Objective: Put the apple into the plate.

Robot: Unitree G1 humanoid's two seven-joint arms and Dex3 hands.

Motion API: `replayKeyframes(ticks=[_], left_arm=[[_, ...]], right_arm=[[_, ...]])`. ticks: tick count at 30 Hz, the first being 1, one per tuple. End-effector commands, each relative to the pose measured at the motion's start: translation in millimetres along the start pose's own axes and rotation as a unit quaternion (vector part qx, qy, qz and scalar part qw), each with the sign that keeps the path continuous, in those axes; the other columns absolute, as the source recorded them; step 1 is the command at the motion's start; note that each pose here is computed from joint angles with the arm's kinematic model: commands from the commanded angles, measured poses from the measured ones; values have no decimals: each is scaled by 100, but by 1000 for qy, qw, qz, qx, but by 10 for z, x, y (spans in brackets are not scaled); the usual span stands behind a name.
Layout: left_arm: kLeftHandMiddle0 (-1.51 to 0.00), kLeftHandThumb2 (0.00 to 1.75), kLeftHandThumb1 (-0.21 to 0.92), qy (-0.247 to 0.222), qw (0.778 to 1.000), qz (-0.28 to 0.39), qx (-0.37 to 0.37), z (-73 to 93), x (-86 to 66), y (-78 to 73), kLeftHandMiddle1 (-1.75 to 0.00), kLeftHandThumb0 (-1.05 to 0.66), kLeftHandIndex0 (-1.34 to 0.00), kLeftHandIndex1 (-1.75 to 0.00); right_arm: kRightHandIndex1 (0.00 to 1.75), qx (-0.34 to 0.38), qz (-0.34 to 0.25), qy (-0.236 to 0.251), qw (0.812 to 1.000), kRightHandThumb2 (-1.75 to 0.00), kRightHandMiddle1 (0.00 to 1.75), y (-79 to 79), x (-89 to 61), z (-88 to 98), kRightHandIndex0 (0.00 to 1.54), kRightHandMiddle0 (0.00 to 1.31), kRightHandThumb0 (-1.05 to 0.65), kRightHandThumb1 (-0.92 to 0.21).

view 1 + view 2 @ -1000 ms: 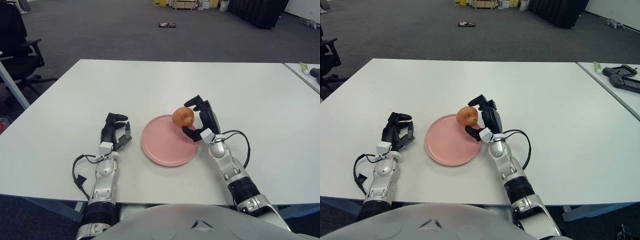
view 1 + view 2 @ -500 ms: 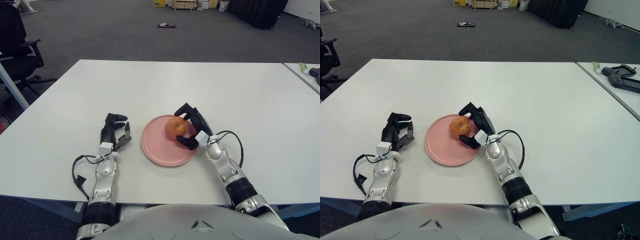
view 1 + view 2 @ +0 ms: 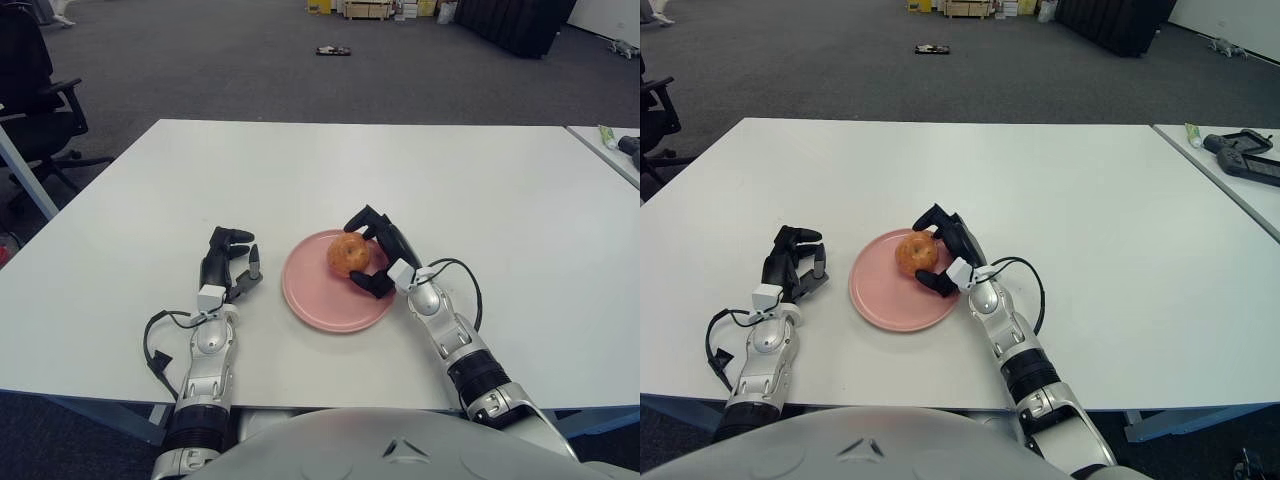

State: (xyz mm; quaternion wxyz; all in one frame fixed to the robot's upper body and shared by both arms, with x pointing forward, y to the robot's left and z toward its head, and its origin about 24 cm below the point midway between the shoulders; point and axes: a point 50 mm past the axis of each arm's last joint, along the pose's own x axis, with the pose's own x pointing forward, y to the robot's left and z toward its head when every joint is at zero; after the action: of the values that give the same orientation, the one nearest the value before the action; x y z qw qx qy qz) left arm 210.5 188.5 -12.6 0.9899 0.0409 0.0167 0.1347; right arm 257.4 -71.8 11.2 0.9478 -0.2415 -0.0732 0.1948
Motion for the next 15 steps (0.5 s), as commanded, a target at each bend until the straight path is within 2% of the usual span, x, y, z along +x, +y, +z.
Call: replayKeyframes(ticks=[1, 8, 10, 11, 12, 13, 14, 15], left_arm=[[-63, 95, 62, 4, 1000, -1, 4, -9, -4, 12, -162, -39, -38, -175], [-62, 94, 63, 2, 1000, -3, 3, -9, -7, 12, -162, -39, -38, -175], [-61, 93, 63, 2, 1000, -3, 2, -10, -7, 11, -162, -39, -37, -175], [-61, 93, 63, 2, 1000, -3, 2, -10, -7, 11, -162, -39, -37, -175], [-61, 93, 63, 4, 1000, -2, 1, -12, -7, 10, -162, -39, -37, -175], [-61, 93, 63, 5, 1000, -2, 1, -12, -7, 10, -162, -39, -37, -175], [-61, 93, 63, 6, 1000, -2, 1, -13, -7, 10, -161, -39, -37, -175], [-61, 93, 63, 6, 1000, -2, 1, -13, -7, 10, -161, -39, -37, -175]], right_arm=[[170, -39, 31, 35, 998, -160, 175, 63, -57, -132, 82, 56, 0, -7], [174, -79, 19, 16, 997, -164, 175, 51, -63, -99, 83, 58, -1, -4], [174, -79, 15, 9, 997, -147, 170, 46, -64, -75, 69, 53, -1, -18], [171, -78, 14, 7, 997, -134, 169, 45, -64, -67, 44, 34, -24, -23], [170, -78, 14, 4, 997, -129, 168, 42, -67, -57, 35, 27, -32, -25], [138, -79, 13, 1, 997, -116, 138, 41, -70, -51, 23, 17, -50, -32], [126, -83, 13, -3, 996, -109, 126, 36, -73, -42, 18, 14, -56, -35], [85, -86, 13, -7, 996, -96, 88, 33, -75, -35, 12, 9, -70, -44]])
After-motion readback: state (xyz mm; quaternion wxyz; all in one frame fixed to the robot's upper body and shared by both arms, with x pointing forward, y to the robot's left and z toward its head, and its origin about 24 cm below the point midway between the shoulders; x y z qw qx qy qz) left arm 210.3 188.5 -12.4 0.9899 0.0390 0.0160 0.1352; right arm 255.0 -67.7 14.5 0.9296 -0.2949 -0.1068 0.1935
